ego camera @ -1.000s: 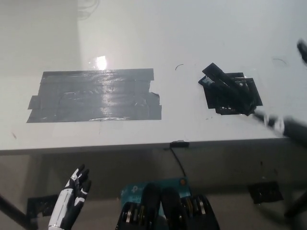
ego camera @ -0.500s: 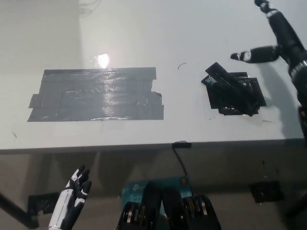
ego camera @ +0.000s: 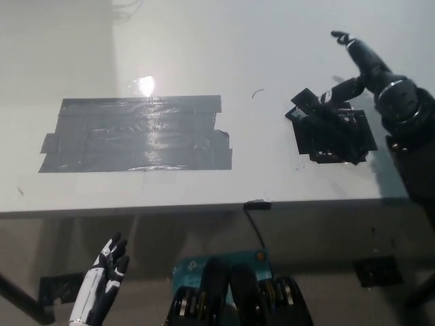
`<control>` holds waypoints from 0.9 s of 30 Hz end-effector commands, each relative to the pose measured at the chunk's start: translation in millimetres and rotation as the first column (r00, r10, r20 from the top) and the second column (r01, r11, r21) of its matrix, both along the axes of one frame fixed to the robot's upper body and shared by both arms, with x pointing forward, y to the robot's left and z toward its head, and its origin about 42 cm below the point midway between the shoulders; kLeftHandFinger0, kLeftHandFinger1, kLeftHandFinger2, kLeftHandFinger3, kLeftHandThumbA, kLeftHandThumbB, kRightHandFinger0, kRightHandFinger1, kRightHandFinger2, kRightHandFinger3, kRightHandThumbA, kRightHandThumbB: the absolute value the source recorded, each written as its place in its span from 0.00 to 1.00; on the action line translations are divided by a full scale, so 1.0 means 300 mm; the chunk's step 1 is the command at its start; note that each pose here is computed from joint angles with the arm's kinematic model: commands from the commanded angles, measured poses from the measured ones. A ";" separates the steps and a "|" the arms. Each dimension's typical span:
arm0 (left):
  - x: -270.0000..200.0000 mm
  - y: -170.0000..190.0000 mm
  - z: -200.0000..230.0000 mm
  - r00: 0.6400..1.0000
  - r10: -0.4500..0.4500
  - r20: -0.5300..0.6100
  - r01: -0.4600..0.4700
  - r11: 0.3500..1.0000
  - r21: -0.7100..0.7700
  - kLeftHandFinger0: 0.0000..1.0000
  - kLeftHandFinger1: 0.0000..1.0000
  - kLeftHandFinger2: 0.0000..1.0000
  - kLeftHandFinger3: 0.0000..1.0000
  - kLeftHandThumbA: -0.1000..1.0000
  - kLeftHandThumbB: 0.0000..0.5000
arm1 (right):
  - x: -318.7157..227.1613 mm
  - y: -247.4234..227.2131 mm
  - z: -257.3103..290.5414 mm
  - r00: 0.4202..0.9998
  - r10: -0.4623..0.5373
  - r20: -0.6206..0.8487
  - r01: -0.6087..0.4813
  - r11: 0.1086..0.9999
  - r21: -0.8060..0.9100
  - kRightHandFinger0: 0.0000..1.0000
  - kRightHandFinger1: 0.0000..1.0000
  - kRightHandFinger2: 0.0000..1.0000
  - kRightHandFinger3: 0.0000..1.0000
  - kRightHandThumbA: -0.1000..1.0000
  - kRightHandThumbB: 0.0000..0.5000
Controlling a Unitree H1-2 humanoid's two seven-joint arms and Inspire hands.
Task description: A stapler is kept on the black spot marked on the desk infront of the robot. The robot picks up the stapler using its right hand and passes it to a person
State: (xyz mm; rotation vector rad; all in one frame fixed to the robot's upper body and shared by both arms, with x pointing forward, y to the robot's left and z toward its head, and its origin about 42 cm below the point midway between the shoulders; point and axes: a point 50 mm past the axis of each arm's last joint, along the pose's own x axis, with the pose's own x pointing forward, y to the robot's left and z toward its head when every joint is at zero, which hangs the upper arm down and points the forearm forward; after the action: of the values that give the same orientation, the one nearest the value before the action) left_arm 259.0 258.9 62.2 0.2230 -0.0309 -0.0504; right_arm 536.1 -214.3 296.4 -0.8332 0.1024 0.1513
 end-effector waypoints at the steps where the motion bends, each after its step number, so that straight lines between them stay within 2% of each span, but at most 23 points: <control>1: 0.009 -0.006 0.028 0.998 -0.019 0.059 0.019 1.000 0.009 1.00 1.00 1.00 1.00 0.89 0.97 | 0.028 0.027 0.085 0.998 -0.002 0.070 0.007 0.998 -0.068 1.00 1.00 1.00 1.00 1.00 0.71; 6: 0.006 -0.005 0.027 0.998 -0.016 0.060 0.016 1.000 0.012 1.00 1.00 1.00 1.00 0.91 0.96 | 0.035 0.030 0.044 0.998 -0.015 0.054 0.022 0.993 -0.120 1.00 1.00 1.00 1.00 1.00 0.73; 14: 0.004 -0.007 0.028 0.998 -0.019 0.063 0.019 1.000 0.007 1.00 1.00 1.00 1.00 0.91 0.95 | 0.050 -0.004 -0.014 0.999 -0.035 0.008 0.036 0.987 -0.155 1.00 1.00 1.00 1.00 1.00 0.70; 20: 0.003 -0.009 0.023 0.998 -0.018 0.057 0.018 1.000 0.003 1.00 1.00 1.00 1.00 0.90 0.97 | 0.052 -0.021 -0.048 0.999 -0.041 -0.018 0.038 0.986 -0.162 1.00 1.00 1.00 1.00 1.00 0.62; 27: 0.007 -0.007 0.030 0.998 -0.018 0.062 0.018 1.000 0.008 1.00 1.00 1.00 1.00 0.90 0.96 | 0.047 -0.022 -0.044 1.000 -0.025 -0.018 0.022 0.988 -0.155 1.00 1.00 1.00 1.00 1.00 0.63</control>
State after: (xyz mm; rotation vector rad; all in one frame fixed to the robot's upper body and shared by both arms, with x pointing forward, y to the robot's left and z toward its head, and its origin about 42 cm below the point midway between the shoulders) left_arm 260.1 258.5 63.0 0.2236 -0.0351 -0.0510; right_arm 541.4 -222.1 248.7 -0.9611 0.2504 0.1518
